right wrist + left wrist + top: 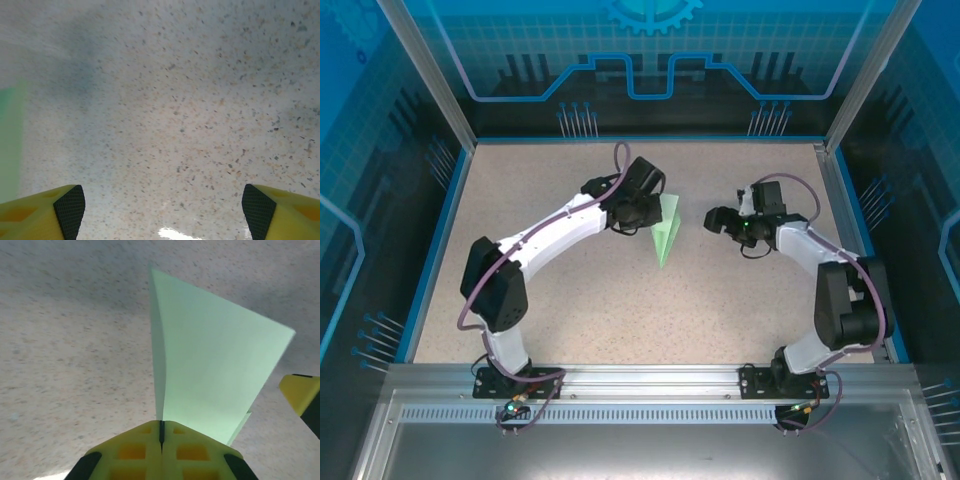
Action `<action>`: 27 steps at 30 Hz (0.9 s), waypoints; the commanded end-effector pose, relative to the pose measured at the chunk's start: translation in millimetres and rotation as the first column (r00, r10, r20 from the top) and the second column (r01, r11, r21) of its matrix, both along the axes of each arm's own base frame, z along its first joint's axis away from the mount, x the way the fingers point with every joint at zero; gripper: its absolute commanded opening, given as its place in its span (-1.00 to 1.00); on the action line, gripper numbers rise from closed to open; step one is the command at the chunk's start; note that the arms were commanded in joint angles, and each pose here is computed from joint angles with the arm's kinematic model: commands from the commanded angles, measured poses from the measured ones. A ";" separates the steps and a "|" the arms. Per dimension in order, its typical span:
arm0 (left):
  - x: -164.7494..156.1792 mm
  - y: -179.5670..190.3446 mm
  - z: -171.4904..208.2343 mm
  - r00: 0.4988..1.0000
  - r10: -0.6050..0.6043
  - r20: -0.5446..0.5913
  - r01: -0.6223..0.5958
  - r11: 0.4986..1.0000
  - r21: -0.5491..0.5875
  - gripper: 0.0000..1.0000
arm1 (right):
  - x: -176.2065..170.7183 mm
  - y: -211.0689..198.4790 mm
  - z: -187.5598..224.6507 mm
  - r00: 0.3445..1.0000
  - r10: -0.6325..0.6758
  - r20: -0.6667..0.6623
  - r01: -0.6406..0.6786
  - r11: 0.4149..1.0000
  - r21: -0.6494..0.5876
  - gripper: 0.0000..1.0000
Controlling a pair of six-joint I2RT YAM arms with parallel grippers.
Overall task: Fold a paper plane with a square sheet of paper (pick it up from the middle)
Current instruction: Turn over a paper plane at the center of the table.
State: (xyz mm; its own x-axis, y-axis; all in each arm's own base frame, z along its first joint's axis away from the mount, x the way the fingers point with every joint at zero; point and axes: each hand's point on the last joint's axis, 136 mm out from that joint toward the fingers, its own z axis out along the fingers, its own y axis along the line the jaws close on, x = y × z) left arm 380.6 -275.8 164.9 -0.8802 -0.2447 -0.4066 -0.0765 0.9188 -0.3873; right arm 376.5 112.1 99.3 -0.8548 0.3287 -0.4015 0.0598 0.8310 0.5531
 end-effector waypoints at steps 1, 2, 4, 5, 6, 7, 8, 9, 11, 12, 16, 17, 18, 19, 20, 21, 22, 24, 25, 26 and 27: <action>10.1 -25.2 -5.1 0.995 -0.096 0.020 0.098 0.960 -0.262 -1.00 | 4.4 -1.6 21.3 0.998 -0.024 0.066 0.022 0.999 0.041 0.66; 12.8 -29.9 -7.1 0.994 -0.107 0.038 0.114 0.944 -0.311 -1.00 | 2.6 0.3 22.7 0.998 -0.023 0.062 0.021 0.999 0.042 0.64; 13.8 -36.1 -13.8 0.992 -0.119 0.050 0.129 0.915 -0.382 -1.00 | 0.1 4.9 24.7 0.998 -0.020 0.051 0.018 0.999 0.045 0.60; 15.4 -39.3 -15.6 0.990 -0.124 0.062 0.138 0.900 -0.413 -1.00 | -1.6 9.4 25.0 0.999 -0.011 0.043 0.009 0.999 0.050 0.60; 15.0 -40.3 -21.4 0.991 -0.123 0.055 0.135 0.892 -0.432 -1.00 | -3.4 17.8 26.4 0.999 0.013 0.043 -0.016 0.998 0.055 0.59; 16.0 -41.1 -25.3 0.991 -0.120 0.052 0.130 0.884 -0.448 -1.00 | -4.7 23.6 27.6 0.999 0.028 0.045 -0.031 0.998 0.056 0.58; 16.0 -41.2 -30.2 0.993 -0.114 0.042 0.121 0.878 -0.462 -1.00 | -7.2 32.1 28.2 0.998 0.045 0.045 -0.048 0.998 0.052 0.58; 15.8 -41.7 -35.2 0.993 -0.111 0.031 0.112 0.870 -0.479 -1.00 | -9.1 40.2 28.8 0.997 0.057 0.045 -0.059 0.997 0.042 0.58; 14.6 -42.3 -45.9 0.994 -0.110 0.013 0.101 0.857 -0.506 -1.00 | -12.7 56.9 28.5 0.997 0.074 0.036 -0.076 0.996 0.036 0.56; 13.9 -41.5 -52.2 0.994 -0.106 -0.002 0.090 0.850 -0.520 -1.00 | -14.6 66.6 27.6 0.996 0.088 0.032 -0.089 0.995 0.036 0.54; 11.6 -33.5 -69.7 0.997 -0.071 -0.044 0.034 0.823 -0.566 -1.00 | -17.7 98.7 23.2 0.991 0.132 0.016 -0.133 0.990 0.047 0.49; 11.4 -30.2 -72.7 0.997 -0.060 -0.047 0.023 0.821 -0.571 -1.00 | -18.9 106.3 21.5 0.990 0.143 0.009 -0.144 0.988 0.053 0.47; 10.2 -27.3 -77.0 0.997 -0.055 -0.052 0.016 0.826 -0.563 -1.00 | -19.3 112.2 16.8 0.988 0.153 -0.005 -0.152 0.987 0.057 0.46; 9.5 -24.0 -82.0 0.997 -0.047 -0.056 0.008 0.833 -0.553 -1.00 | -20.1 118.9 15.5 0.986 0.168 -0.009 -0.167 0.984 0.062 0.45; 7.4 -21.3 -87.9 0.997 -0.043 -0.062 0.002 0.840 -0.542 -1.00 | -20.6 124.5 12.2 0.984 0.179 -0.019 -0.178 0.982 0.060 0.43; 6.1 -18.4 -93.5 0.997 -0.038 -0.068 -0.004 0.847 -0.532 -1.00 | -20.8 128.8 7.0 0.982 0.185 -0.034 -0.182 0.981 0.058 0.40; 5.0 -15.2 -99.5 0.997 -0.032 -0.077 -0.013 0.853 -0.521 -1.00 | -21.2 132.6 5.0 0.981 0.191 -0.041 -0.189 0.980 0.060 0.40; 1.4 -9.0 -110.5 0.995 -0.020 -0.096 -0.031 0.863 -0.503 -1.00 | -22.8 141.1 0.0 0.977 0.204 -0.054 -0.201 0.978 0.059 0.39; 0.2 -7.7 -113.9 0.995 -0.018 -0.100 -0.034 0.866 -0.498 -1.00 | -23.7 144.4 -3.0 0.976 0.211 -0.060 -0.208 0.976 0.058 0.38; -1.2 -5.0 -118.0 0.994 -0.013 -0.106 -0.040 0.873 -0.486 -1.00 | -24.0 147.5 -5.4 0.974 0.217 -0.069 -0.213 0.975 0.055 0.36; -2.7 -2.9 -121.3 0.994 -0.008 -0.112 -0.046 0.879 -0.475 -1.00 | -24.4 149.5 -8.5 0.973 0.217 -0.079 -0.214 0.976 0.049 0.35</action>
State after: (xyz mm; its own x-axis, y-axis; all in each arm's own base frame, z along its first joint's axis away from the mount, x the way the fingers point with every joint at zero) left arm 377.8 -286.1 55.2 -0.9109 -0.3902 -0.1338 -0.1467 0.6095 -0.7791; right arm 347.1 250.5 87.4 -0.9387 0.1444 -0.3131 -0.0714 0.8070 0.5862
